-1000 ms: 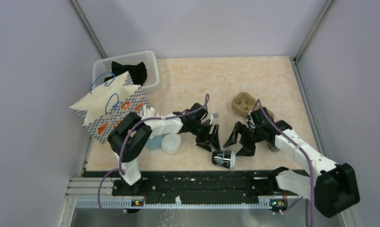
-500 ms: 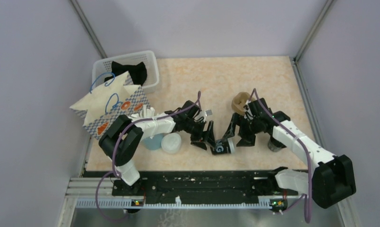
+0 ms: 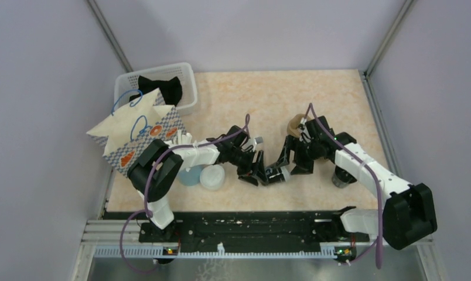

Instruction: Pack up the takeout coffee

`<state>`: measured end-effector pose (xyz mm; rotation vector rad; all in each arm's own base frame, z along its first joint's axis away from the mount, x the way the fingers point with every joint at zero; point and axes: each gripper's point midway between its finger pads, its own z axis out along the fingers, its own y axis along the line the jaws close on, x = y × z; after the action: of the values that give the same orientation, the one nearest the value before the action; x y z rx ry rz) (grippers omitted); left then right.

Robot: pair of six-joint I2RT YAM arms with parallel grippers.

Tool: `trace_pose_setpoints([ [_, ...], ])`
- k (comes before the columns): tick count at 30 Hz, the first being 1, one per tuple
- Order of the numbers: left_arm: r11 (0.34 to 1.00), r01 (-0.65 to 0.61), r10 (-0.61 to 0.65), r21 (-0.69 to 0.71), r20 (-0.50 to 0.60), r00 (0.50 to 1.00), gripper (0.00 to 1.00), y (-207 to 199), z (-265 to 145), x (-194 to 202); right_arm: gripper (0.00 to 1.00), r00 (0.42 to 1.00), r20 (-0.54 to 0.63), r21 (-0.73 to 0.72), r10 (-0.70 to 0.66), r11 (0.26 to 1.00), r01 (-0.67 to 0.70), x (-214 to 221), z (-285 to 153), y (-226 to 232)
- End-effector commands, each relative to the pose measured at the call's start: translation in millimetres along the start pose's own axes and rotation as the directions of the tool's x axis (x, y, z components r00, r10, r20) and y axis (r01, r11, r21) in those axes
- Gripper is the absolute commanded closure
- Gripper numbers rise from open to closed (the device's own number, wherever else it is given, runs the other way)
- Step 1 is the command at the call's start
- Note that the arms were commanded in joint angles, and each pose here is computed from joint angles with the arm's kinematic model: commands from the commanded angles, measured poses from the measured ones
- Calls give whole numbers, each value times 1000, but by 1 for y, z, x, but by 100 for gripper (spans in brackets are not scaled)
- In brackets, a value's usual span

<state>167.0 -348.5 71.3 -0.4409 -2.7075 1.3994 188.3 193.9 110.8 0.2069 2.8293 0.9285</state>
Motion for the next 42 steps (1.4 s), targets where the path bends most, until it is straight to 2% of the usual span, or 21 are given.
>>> trace_pose_setpoints([
  [1,998,-63,61,16,76,995,31,-12,-8,-24,23,989,104,83,-104,992,96,-26,-24,3],
  [6,998,-56,55,5,106,993,27,-7,-12,-34,22,990,99,3,-104,995,104,-44,-7,6],
  [10,999,-46,44,11,132,990,28,-2,-17,-46,25,990,70,-21,-119,993,120,-57,7,13],
  [16,998,-29,23,52,112,993,41,-2,-9,-51,34,992,18,-81,-122,989,123,-52,14,28],
  [22,995,-1,-7,104,79,997,51,-3,-2,-49,35,996,16,-147,-92,985,93,-41,6,47],
  [30,992,4,-17,124,101,995,51,-3,6,-62,36,995,66,-192,-69,978,80,-38,-24,70],
  [42,998,16,-22,61,111,994,46,14,10,-66,36,994,74,-192,-78,977,91,-37,-11,78],
])
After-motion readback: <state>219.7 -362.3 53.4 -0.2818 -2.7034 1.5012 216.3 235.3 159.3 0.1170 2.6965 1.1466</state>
